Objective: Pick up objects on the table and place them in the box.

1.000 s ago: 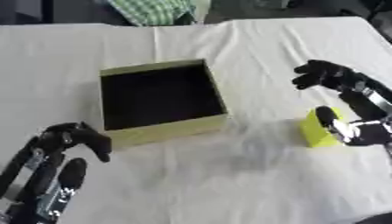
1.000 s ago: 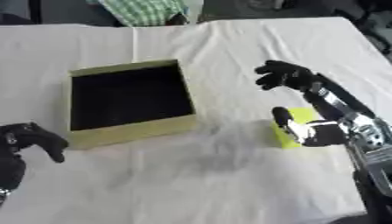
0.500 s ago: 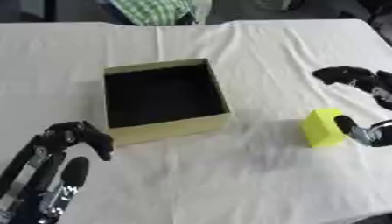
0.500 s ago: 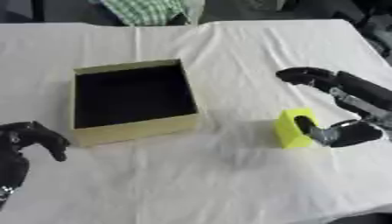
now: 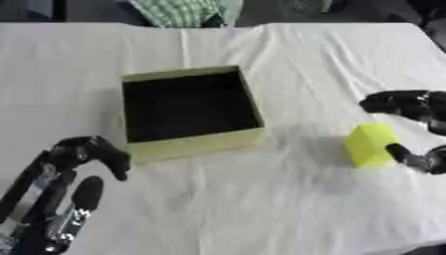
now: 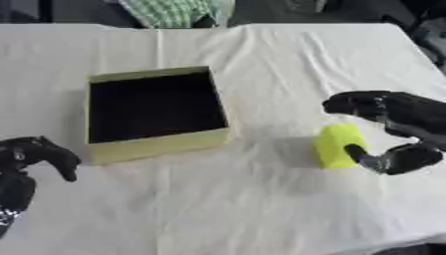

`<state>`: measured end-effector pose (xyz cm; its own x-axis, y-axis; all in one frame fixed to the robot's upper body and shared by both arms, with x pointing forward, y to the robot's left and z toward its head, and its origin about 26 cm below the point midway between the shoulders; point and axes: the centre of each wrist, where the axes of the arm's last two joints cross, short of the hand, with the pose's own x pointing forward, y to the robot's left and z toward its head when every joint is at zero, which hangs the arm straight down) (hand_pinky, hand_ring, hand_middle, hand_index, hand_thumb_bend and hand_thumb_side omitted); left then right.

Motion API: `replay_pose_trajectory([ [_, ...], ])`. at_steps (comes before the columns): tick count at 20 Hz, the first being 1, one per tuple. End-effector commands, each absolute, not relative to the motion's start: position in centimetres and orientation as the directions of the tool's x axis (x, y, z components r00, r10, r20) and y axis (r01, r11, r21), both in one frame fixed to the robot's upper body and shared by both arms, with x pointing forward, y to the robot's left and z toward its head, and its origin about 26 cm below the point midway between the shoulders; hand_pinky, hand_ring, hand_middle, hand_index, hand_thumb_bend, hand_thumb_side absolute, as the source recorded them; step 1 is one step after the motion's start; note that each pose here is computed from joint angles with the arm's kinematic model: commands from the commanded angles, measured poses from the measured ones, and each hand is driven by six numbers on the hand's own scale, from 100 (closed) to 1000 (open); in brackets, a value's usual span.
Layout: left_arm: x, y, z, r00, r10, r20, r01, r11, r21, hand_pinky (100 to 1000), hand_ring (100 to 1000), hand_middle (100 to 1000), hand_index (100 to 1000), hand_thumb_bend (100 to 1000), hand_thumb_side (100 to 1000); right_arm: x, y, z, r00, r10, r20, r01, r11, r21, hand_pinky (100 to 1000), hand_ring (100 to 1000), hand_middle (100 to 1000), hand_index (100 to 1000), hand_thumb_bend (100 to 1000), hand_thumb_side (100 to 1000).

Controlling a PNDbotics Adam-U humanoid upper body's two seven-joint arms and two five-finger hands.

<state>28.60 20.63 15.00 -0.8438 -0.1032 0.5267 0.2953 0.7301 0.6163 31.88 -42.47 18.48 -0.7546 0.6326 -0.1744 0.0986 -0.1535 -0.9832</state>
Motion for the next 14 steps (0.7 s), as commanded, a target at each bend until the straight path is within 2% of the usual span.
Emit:
replay_pose_trajectory([
  [1, 28.4, 20.9, 15.7, -0.857, -0.111, 0.503, 0.281, 0.718, 0.637, 629, 482, 525, 723, 100, 788, 31.9, -43.3, 19.5, -0.720, 0.633, -0.285, 0.128, -0.282, -0.951, 849, 976, 915, 1000, 100, 986],
  [6, 28.4, 20.9, 15.7, -0.856, -0.110, 0.505, 0.284, 0.717, 0.637, 629, 482, 525, 723, 100, 789, 32.2, -44.1, 18.2, -0.688, 0.644, -0.335, 0.123, -0.352, -0.928, 849, 976, 899, 1000, 100, 1000],
  [14, 28.4, 20.9, 15.6, -0.855, -0.113, 0.506, 0.284, 0.715, 0.639, 630, 482, 526, 723, 100, 790, 32.4, -45.2, 16.9, -0.660, 0.665, -0.351, 0.115, -0.371, -0.921, 838, 917, 836, 1000, 100, 1000],
])
